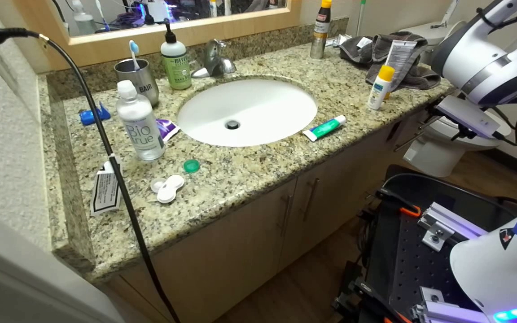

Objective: Close the upper drawer

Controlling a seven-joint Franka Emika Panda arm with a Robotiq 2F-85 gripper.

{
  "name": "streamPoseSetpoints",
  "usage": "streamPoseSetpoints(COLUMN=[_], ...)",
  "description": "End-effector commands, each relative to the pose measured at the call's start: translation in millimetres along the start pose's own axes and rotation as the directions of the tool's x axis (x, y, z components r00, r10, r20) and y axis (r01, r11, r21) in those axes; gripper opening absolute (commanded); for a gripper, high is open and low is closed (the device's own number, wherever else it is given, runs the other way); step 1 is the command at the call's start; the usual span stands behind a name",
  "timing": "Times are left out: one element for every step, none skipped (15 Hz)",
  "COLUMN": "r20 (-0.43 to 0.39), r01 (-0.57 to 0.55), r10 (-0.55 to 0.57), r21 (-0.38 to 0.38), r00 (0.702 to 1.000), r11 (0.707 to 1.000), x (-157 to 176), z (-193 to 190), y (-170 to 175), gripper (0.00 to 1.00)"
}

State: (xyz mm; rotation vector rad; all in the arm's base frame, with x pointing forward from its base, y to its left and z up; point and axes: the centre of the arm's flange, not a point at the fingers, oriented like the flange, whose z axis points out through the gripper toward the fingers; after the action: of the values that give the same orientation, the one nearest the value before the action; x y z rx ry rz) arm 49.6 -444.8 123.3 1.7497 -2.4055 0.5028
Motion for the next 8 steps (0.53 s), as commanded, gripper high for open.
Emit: streamPoseSetpoints(r20=[-0.032,-0.015,0.0,0.009,0.011,0.015,0.013,-0.002], r01=[-0.117,-0.123,-0.124,-0.124,-0.123,-0.126,-0.129,-0.138], r10=[0.119,0.125,0.124,0.123,0.123,0.125,0.128,0.138], r21=[0.079,0.084,0.085,0.085,0.085,0.081,0.076,0.035], r00=[0.992,0.992,0.992,0.992,0.992,0.992,0.992,0.99], r11=[0.99,0.989,0.989,0.989,0.989,0.989,0.989,0.99], x=[3,17,25,28,28,28,33,37], z=[-20,-33,-39,-41,-39,-38,-38,-28], y=[21,36,46,56,57,58,56,38], gripper=[1.0,1.0,1.0,1.0,1.0,1.0,1.0,1.0])
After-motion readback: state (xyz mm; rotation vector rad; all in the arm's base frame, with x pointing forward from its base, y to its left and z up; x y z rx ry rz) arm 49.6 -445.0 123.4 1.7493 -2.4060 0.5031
